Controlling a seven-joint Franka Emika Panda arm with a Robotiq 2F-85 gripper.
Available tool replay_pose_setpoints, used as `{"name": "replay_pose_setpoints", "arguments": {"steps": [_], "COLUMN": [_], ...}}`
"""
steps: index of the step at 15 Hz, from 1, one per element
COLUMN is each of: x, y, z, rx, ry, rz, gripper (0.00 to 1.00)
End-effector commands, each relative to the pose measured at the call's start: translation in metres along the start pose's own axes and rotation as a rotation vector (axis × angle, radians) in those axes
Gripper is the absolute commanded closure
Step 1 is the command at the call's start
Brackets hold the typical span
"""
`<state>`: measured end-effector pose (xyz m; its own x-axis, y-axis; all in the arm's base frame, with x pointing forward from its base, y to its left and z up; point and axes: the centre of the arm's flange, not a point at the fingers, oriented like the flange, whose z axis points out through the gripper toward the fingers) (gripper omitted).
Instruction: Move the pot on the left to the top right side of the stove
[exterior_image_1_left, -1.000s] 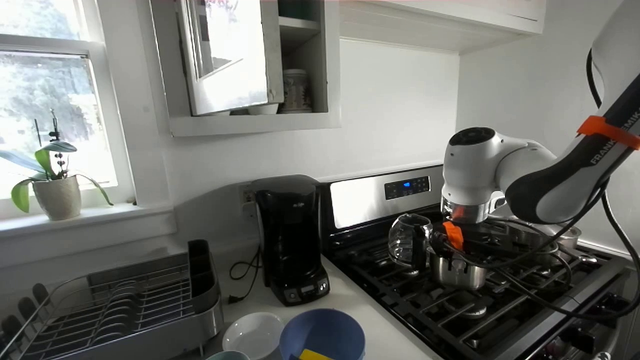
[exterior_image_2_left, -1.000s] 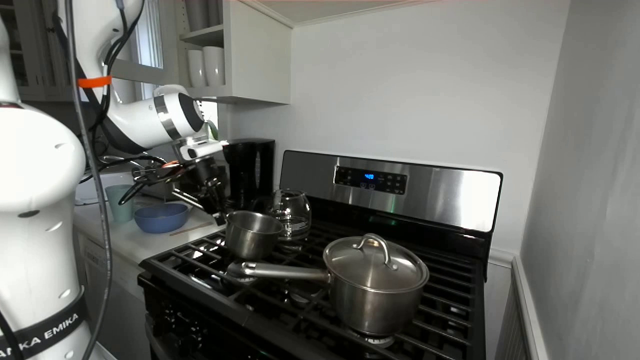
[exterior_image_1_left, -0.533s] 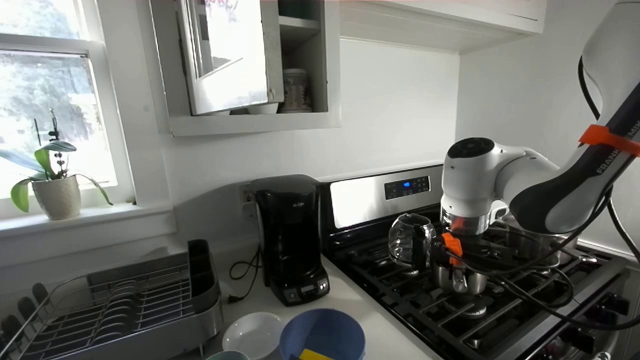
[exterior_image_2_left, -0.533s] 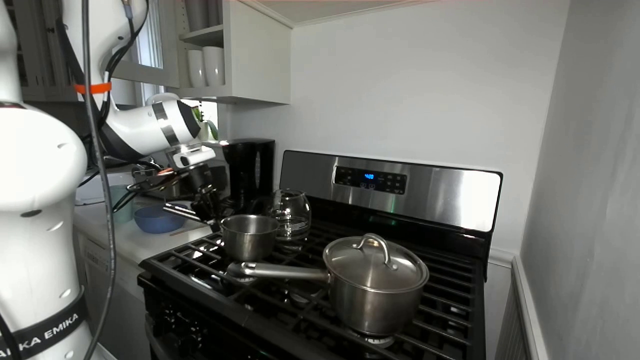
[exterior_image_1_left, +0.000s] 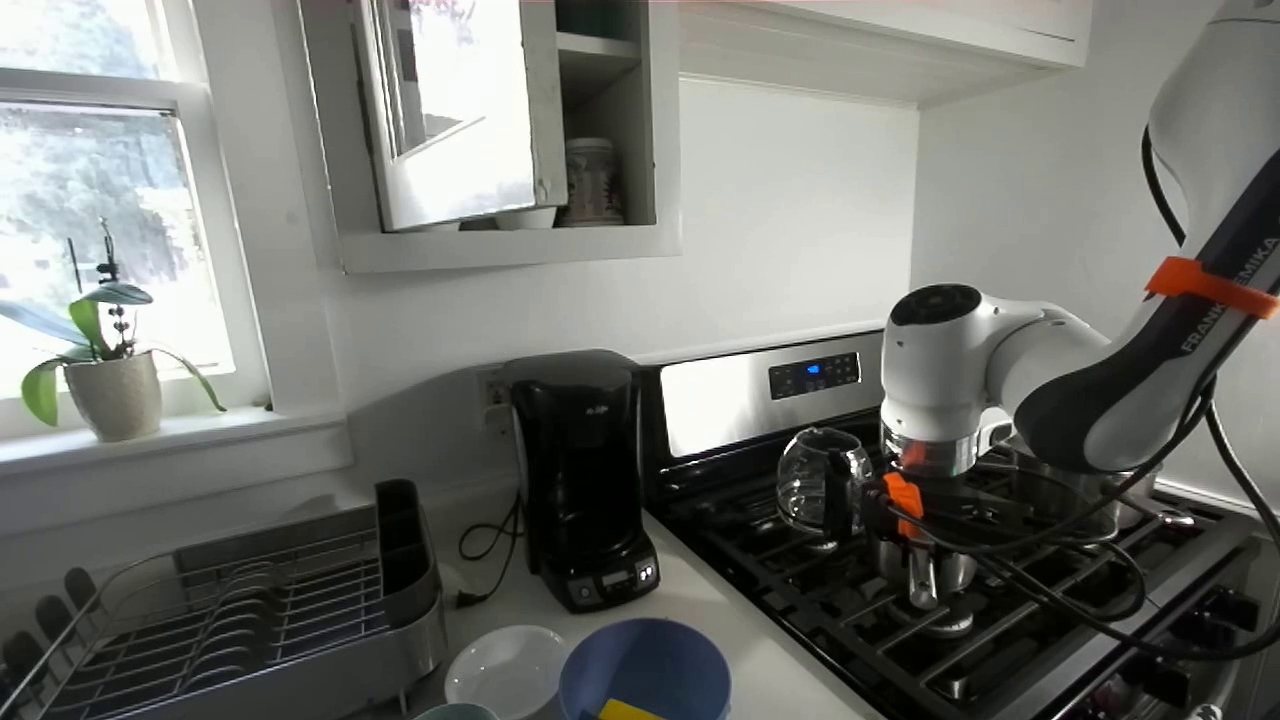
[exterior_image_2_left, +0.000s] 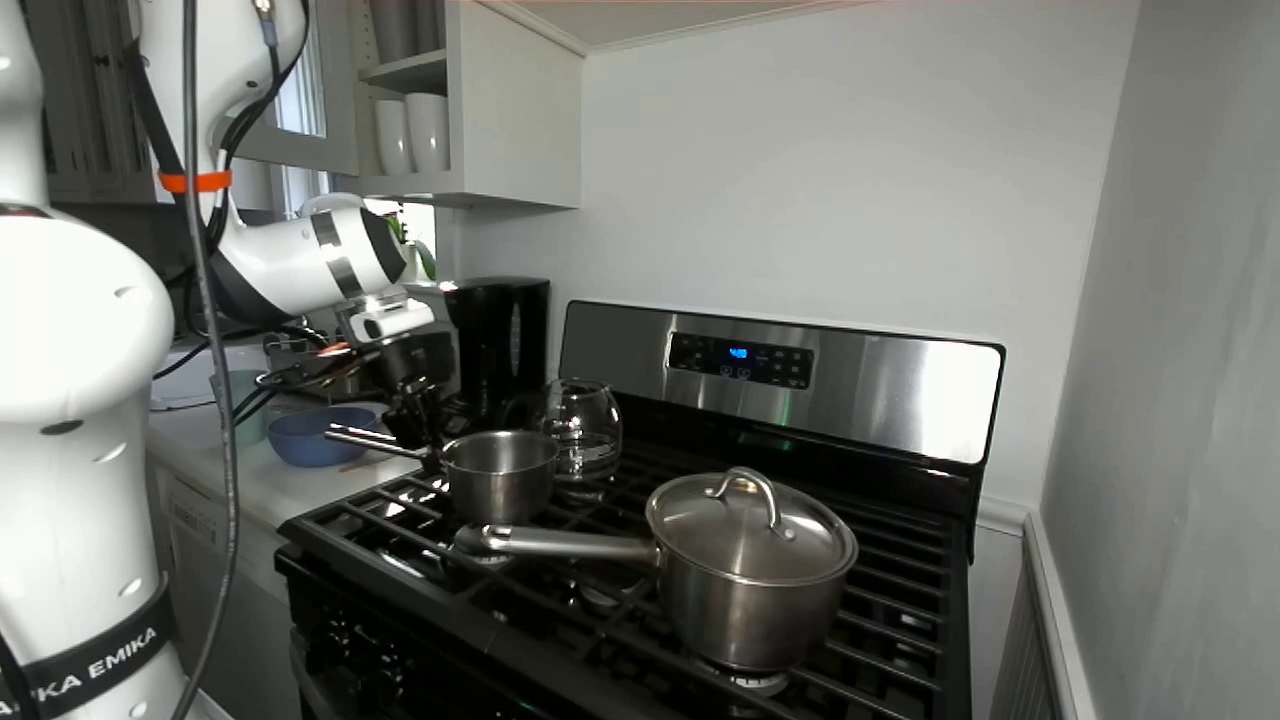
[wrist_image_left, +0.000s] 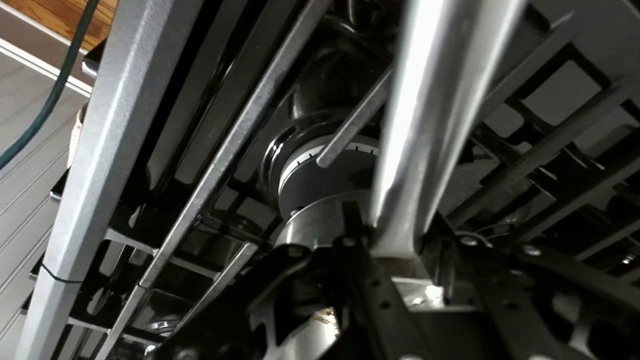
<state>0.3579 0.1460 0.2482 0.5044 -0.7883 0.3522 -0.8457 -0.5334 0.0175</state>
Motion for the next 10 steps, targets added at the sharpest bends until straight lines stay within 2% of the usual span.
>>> {"name": "replay_pose_setpoints", "arguments": {"steps": [1, 10], "x": [0.013, 0.058], "y": [0.029, 0.032], "z": [0.021, 0.025], "rx": [-0.044, -0.047], "ry": [-0.01, -0.039], "rz": [0.055, 0.057], "gripper": [0.92, 0.92]}}
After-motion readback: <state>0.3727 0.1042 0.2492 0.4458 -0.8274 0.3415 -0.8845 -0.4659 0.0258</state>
